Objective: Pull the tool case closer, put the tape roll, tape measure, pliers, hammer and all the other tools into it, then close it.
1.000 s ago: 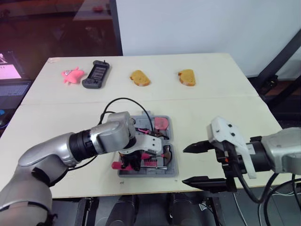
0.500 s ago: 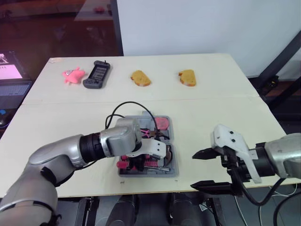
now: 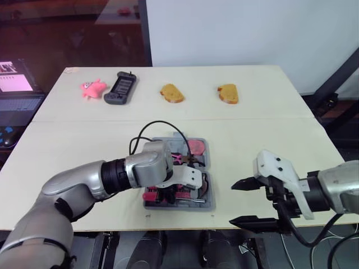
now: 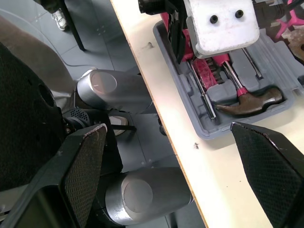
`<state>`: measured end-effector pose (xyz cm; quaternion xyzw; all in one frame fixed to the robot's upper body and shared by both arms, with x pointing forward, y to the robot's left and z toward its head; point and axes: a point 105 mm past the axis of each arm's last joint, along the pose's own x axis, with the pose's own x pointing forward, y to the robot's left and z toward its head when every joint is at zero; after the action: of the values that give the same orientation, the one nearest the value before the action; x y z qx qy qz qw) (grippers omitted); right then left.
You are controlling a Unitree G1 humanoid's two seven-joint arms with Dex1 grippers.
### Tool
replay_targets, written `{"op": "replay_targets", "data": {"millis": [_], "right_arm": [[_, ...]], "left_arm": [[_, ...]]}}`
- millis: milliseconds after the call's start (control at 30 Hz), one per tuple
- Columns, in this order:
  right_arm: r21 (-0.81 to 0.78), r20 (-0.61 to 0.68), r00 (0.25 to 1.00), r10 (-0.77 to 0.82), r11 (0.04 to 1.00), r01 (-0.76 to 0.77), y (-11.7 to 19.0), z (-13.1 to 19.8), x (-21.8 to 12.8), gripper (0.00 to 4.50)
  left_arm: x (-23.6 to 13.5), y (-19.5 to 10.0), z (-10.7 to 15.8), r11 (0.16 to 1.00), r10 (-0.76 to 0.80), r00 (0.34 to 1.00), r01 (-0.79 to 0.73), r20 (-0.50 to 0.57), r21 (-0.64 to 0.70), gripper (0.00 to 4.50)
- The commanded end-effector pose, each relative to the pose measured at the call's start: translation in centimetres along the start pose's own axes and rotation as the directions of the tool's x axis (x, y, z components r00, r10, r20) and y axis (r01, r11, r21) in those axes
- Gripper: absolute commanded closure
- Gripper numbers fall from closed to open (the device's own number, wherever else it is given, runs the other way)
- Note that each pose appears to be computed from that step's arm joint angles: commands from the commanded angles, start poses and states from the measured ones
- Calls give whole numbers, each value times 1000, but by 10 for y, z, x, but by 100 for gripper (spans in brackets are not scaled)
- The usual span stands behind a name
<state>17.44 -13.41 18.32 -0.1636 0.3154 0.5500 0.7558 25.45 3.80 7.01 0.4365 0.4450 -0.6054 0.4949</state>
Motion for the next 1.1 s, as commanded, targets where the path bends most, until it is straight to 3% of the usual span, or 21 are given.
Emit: {"op": "replay_targets", "data": {"millis": [33, 700, 1100], "right_arm": [[-45, 17, 1000, -12, 999, 13, 1, 6, -3, 0], [-36, 15, 1000, -20, 999, 21, 0, 4, -1, 0], [-43, 24, 1000, -17, 999, 18, -2, 5, 1, 0]], "left_arm": [[5, -10, 7, 999, -46, 999, 46, 7, 29, 412], [-2, -12, 26, 998, -30, 998, 27, 48, 62, 412], [-16, -15, 35, 1000, -6, 996, 7, 89, -7, 412]]}}
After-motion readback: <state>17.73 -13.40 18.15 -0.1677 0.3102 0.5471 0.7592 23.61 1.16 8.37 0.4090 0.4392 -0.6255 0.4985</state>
